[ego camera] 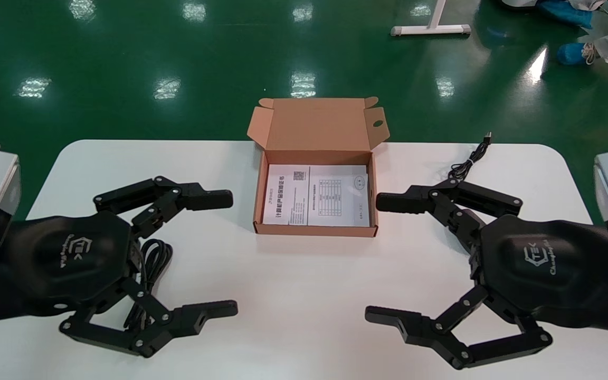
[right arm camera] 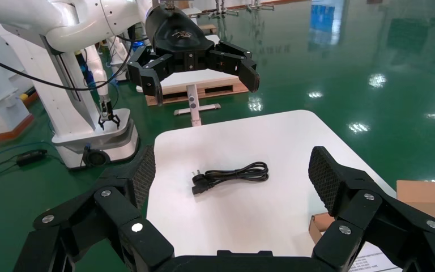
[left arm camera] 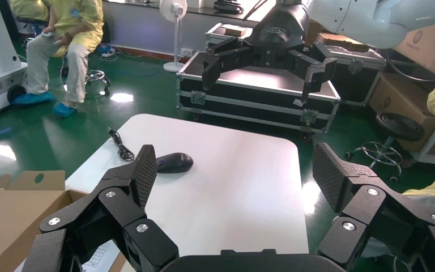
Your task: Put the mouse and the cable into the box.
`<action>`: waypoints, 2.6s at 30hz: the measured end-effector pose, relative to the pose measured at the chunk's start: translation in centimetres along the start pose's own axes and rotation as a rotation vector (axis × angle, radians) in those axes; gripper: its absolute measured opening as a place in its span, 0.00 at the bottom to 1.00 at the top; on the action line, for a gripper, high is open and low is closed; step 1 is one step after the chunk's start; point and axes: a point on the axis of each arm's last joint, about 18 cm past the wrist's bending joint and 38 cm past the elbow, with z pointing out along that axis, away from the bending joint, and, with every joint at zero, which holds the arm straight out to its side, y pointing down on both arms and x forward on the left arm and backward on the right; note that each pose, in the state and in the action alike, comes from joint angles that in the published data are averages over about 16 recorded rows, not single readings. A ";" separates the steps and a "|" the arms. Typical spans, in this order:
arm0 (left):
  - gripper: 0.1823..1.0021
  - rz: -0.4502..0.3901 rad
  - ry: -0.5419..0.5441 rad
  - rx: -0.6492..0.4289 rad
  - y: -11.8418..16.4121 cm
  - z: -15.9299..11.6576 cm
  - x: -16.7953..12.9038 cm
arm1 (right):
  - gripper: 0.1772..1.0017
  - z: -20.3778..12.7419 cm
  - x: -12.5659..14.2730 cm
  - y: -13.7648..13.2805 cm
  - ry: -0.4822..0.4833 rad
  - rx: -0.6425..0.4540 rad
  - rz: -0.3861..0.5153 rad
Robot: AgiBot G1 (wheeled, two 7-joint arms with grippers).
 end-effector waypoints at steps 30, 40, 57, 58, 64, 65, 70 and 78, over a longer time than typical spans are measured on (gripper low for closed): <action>1.00 0.000 0.000 0.000 0.0 0.0 0.0 | 1.00 0.0 0.0 0.0 0.000 0.000 0.000; 1.00 -0.005 -0.014 -0.011 0.6 -0.2 -0.1 | 1.00 -0.4 0.3 0.7 0.028 -0.028 0.004; 1.00 -0.011 -0.163 -0.187 8.0 -2.9 0.8 | 1.00 -4.8 3.1 7.9 0.314 -0.280 0.004; 1.00 -0.014 -0.171 -0.196 8.4 -3.1 0.9 | 1.00 -5.1 3.3 8.2 0.335 -0.290 0.006; 1.00 -0.036 -0.204 -0.228 9.9 -3.8 1.3 | 1.00 -6.5 4.3 9.8 0.436 -0.332 0.018; 1.00 -0.041 -0.208 -0.232 10.1 -4.0 1.4 | 1.00 -6.6 4.5 10.1 0.450 -0.337 0.021; 1.00 -0.054 -0.228 -0.259 10.9 -4.6 1.7 | 1.00 -7.3 5.1 11.0 0.505 -0.360 0.031; 1.00 -0.055 -0.275 -0.324 12.9 -5.8 2.1 | 1.00 -8.0 5.7 12.7 0.574 -0.427 0.033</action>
